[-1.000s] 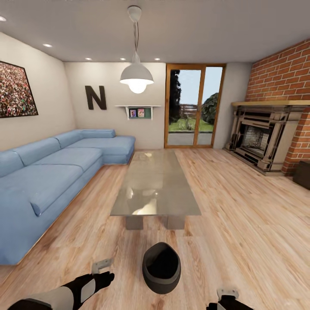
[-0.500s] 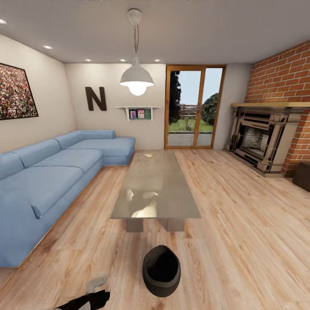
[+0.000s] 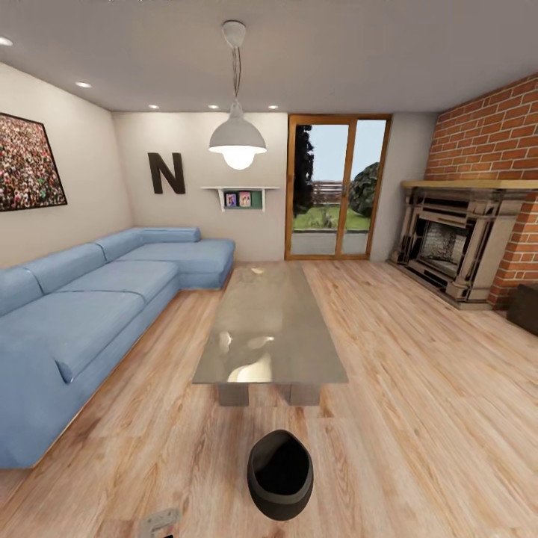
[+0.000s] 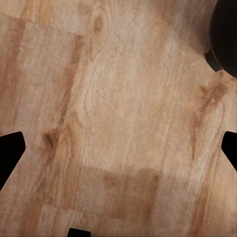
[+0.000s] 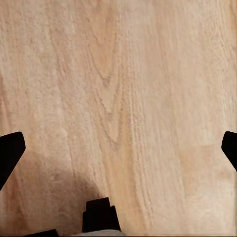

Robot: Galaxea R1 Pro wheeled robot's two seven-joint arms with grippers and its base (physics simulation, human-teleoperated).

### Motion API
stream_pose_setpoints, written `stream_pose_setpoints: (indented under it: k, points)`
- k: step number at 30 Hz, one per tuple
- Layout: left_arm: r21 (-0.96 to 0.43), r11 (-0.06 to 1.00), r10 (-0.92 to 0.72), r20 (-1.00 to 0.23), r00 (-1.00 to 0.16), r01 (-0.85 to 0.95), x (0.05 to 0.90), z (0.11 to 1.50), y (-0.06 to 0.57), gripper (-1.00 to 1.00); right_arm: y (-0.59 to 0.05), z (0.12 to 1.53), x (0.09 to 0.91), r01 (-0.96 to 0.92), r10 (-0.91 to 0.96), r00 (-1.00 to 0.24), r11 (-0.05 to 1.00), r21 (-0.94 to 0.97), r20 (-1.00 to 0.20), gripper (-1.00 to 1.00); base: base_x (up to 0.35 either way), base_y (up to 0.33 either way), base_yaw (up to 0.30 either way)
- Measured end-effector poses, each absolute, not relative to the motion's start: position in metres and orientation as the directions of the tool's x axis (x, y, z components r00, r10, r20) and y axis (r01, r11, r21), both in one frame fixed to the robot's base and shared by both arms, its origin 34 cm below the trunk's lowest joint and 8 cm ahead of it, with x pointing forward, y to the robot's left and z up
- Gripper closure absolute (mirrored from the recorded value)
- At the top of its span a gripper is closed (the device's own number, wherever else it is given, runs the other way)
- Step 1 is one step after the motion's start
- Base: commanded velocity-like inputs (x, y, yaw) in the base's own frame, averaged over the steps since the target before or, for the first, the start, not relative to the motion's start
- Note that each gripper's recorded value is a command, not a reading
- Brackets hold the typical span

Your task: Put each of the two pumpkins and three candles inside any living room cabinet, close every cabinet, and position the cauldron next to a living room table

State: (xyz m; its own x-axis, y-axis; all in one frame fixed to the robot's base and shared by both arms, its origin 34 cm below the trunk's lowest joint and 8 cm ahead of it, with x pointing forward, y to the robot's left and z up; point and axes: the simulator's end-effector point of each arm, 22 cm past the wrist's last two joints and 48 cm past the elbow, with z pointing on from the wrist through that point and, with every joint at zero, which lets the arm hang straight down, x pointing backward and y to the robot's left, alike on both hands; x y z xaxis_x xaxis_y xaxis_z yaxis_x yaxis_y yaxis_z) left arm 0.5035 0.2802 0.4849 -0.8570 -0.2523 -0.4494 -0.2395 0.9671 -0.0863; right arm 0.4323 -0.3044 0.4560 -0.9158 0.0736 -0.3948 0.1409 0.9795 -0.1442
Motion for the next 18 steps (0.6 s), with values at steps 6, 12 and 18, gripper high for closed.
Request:
stream_pose_setpoints:
  k: [6, 12, 18]
  points:
    - [-0.088, 0.967, -0.252, -0.449, -0.857, -0.239, 0.504, 0.496, 0.279, -1.0, -0.305, 0.463, 0.422, 0.141, 0.076, -0.924, 0.979, -0.148, -0.375, -1.0, 0.0, 0.0, 0.0]
    - [-0.088, 0.967, -0.252, -0.449, -0.857, -0.238, 0.505, 0.506, 0.279, -1.0, -0.305, 0.473, 0.421, 0.141, 0.077, -0.925, 0.979, -0.148, -0.372, -1.0, 0.0, 0.0, 0.0]
    - [-0.087, 0.967, -0.253, -0.449, -0.857, -0.24, 0.503, 0.515, 0.279, -1.0, -0.305, 0.482, 0.42, 0.14, 0.077, -0.926, 0.979, -0.149, -0.37, -1.0, 0.0, 0.0, 0.0]
